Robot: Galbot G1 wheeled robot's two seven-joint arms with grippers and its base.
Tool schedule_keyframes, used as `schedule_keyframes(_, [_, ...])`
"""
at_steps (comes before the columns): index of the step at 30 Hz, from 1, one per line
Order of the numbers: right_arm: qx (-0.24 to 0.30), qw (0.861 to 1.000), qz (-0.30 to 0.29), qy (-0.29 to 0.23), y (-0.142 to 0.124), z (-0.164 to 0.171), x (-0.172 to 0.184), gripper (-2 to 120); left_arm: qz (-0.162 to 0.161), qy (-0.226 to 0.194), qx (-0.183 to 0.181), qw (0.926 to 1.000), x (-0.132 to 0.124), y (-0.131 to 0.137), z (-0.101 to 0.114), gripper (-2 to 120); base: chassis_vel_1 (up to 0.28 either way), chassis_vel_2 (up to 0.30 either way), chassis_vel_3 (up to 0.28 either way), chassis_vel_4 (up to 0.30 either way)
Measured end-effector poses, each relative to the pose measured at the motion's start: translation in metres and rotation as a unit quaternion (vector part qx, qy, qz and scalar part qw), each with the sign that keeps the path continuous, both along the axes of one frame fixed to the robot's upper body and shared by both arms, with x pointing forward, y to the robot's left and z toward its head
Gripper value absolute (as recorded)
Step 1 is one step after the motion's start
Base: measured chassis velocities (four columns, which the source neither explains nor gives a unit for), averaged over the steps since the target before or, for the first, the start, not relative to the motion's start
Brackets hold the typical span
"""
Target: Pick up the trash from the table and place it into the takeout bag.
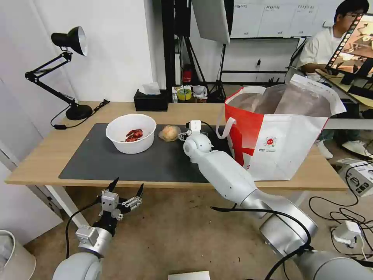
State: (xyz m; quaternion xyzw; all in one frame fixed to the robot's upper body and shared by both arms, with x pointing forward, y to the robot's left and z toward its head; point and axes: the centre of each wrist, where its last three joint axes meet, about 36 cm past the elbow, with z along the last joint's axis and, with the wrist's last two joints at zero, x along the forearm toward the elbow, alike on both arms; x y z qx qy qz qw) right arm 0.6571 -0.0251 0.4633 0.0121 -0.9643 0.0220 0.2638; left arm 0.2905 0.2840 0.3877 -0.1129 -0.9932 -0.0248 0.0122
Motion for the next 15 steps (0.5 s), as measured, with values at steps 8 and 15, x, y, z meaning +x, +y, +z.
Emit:
schedule_keyframes(8, [-0.001, 1.0, 0.002, 0.002, 0.0005, 0.0, -0.0016, 100, 0.0, 0.001, -0.001, 1.0, -0.0003, -0.0012, -0.0003, 100, 0.0, 0.0, 0.0, 0.0])
schedule_keyframes(15, [-0.005, 1.0, 0.003, 0.009, 0.0002, -0.0001, -0.0016, 100, -0.002, -0.001, 0.001, 1.0, 0.0005, -0.0007, 0.0022, 100, 0.0, 0.0, 0.0, 0.0])
